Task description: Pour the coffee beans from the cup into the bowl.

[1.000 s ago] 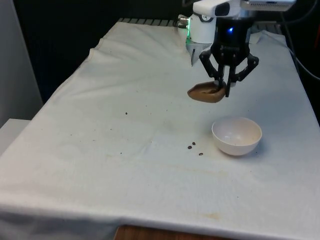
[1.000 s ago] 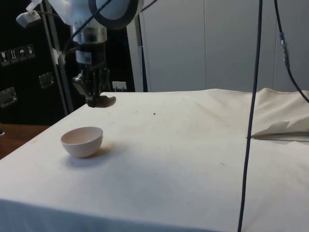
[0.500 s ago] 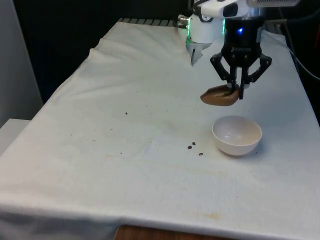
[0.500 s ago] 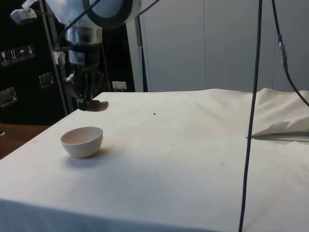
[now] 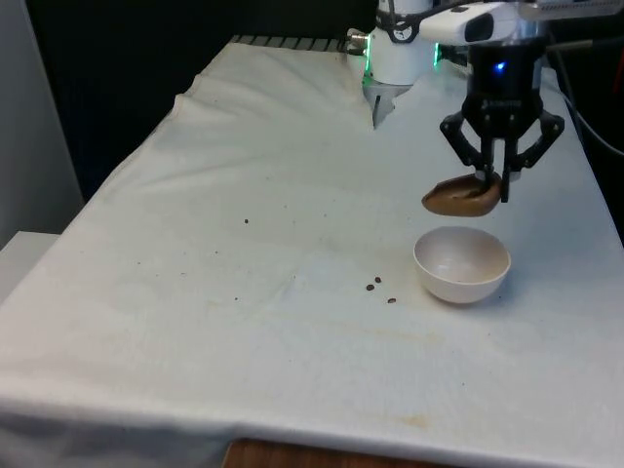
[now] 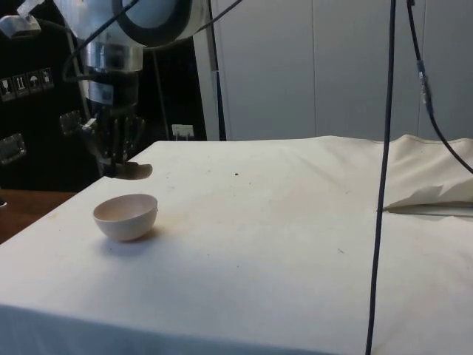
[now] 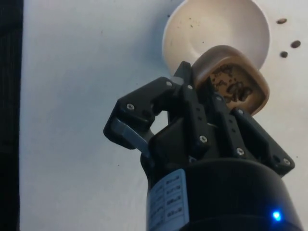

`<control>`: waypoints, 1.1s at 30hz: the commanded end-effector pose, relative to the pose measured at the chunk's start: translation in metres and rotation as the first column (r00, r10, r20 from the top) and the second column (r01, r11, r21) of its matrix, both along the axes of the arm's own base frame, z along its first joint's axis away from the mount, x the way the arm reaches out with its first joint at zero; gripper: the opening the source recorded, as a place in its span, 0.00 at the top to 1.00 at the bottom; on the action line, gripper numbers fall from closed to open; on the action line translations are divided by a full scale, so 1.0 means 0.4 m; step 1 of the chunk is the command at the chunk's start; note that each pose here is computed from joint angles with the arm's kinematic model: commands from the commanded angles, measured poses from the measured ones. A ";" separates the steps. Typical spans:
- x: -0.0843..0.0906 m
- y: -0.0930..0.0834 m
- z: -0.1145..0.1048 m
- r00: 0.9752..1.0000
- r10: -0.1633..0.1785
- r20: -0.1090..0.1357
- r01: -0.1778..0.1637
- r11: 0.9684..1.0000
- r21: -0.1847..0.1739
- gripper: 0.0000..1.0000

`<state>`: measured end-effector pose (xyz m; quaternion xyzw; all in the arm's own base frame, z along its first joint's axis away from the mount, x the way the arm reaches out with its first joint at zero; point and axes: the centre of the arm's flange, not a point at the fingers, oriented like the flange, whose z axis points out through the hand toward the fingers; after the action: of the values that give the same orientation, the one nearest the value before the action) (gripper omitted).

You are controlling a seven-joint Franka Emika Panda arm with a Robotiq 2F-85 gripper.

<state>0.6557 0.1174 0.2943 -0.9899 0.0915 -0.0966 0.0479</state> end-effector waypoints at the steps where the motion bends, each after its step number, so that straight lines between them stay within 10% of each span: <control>1: 0.003 0.013 0.002 1.000 -0.004 0.006 0.004 1.000 0.020 0.97; 20: 0.013 0.052 -0.020 0.999 -0.033 0.027 0.030 0.996 0.087 0.97; 33: 0.023 0.028 -0.033 0.997 -0.061 0.046 0.052 0.983 0.174 0.97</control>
<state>0.6650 0.1265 0.2802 -0.9779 0.1262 -0.1116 0.1240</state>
